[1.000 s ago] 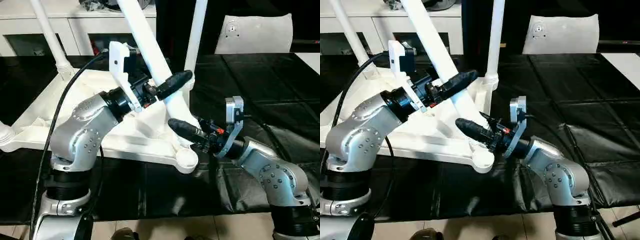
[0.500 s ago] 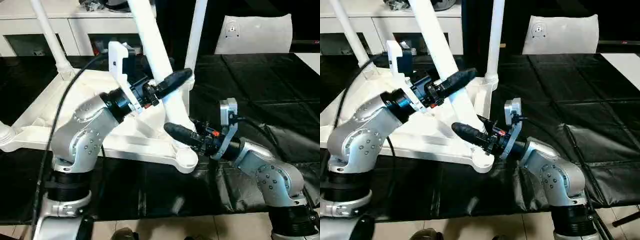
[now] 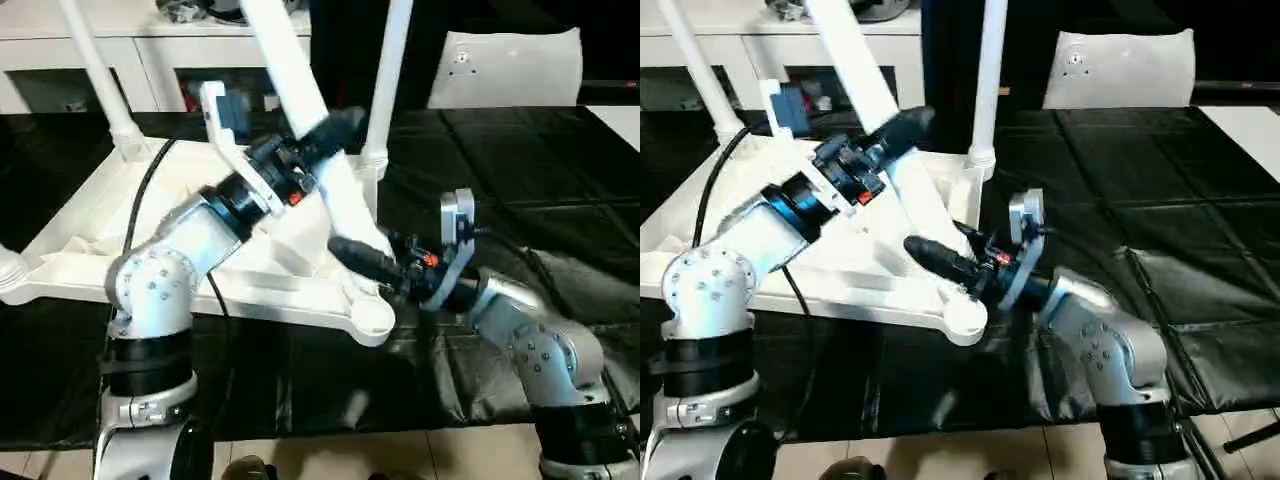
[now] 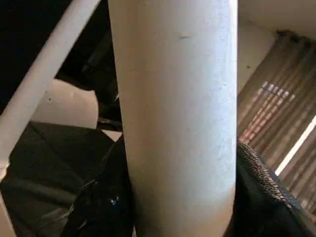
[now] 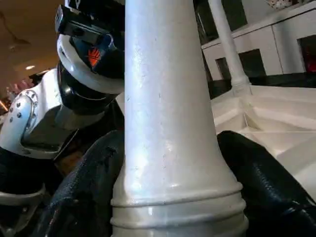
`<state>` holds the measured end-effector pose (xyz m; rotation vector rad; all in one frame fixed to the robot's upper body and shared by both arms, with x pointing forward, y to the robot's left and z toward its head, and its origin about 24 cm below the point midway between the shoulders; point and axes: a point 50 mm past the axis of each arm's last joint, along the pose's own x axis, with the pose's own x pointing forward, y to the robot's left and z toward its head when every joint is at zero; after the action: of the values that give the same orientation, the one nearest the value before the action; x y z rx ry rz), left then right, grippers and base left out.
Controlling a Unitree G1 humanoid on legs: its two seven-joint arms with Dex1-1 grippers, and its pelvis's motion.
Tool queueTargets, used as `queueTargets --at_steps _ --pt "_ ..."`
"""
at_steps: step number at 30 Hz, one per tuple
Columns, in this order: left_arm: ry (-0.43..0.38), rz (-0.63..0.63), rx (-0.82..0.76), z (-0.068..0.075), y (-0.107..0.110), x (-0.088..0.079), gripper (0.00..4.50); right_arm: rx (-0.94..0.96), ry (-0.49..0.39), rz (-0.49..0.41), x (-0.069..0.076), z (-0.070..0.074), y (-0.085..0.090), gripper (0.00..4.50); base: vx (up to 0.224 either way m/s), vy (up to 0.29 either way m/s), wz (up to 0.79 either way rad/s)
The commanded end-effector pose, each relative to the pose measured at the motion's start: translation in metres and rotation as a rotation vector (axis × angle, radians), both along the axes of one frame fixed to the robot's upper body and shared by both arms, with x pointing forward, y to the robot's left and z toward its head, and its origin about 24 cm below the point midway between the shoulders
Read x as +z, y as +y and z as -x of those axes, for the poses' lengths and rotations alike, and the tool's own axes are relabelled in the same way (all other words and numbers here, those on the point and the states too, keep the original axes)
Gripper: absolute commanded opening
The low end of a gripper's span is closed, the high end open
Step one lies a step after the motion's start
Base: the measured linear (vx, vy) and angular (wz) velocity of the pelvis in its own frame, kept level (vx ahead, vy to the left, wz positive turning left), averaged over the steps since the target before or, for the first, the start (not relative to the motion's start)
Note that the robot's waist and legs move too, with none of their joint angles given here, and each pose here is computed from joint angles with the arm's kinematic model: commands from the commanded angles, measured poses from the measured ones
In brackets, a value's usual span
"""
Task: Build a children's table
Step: Pick table leg
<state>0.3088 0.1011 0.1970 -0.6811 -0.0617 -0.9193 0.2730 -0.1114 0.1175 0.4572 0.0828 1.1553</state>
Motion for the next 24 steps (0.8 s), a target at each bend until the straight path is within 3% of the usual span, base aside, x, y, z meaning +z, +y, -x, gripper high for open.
queueTargets --at_steps 1,4,6,10,19,24 --pt "-0.023 -0.025 0.093 -0.006 0.013 0.009 1.99 -0.042 0.002 0.043 -0.003 -0.005 -0.003 2.7 0.0 0.0 0.0" --pt "-0.01 -0.063 0.108 -0.007 0.013 0.009 1.97 -0.07 0.001 0.046 -0.002 -0.009 -0.002 2.7 0.0 0.0 0.0" --pt "-0.004 -0.065 0.113 -0.008 0.013 0.009 1.97 -0.075 -0.004 0.046 -0.002 -0.009 -0.002 3.26 0.0 0.0 0.0" --pt "0.003 -0.099 0.153 -0.011 0.017 0.009 1.95 -0.095 -0.025 0.044 0.0 -0.012 -0.004 3.69 0.0 0.0 0.0" --pt "0.014 -0.149 0.205 -0.019 0.024 0.01 1.91 -0.19 -0.012 -0.065 0.024 -0.019 -0.027 4.35 0.0 0.0 0.0" --pt "0.0 -0.185 0.184 -0.019 0.022 0.01 1.91 -0.218 -0.036 0.02 0.025 -0.023 -0.03 4.35 0.0 0.0 0.0"
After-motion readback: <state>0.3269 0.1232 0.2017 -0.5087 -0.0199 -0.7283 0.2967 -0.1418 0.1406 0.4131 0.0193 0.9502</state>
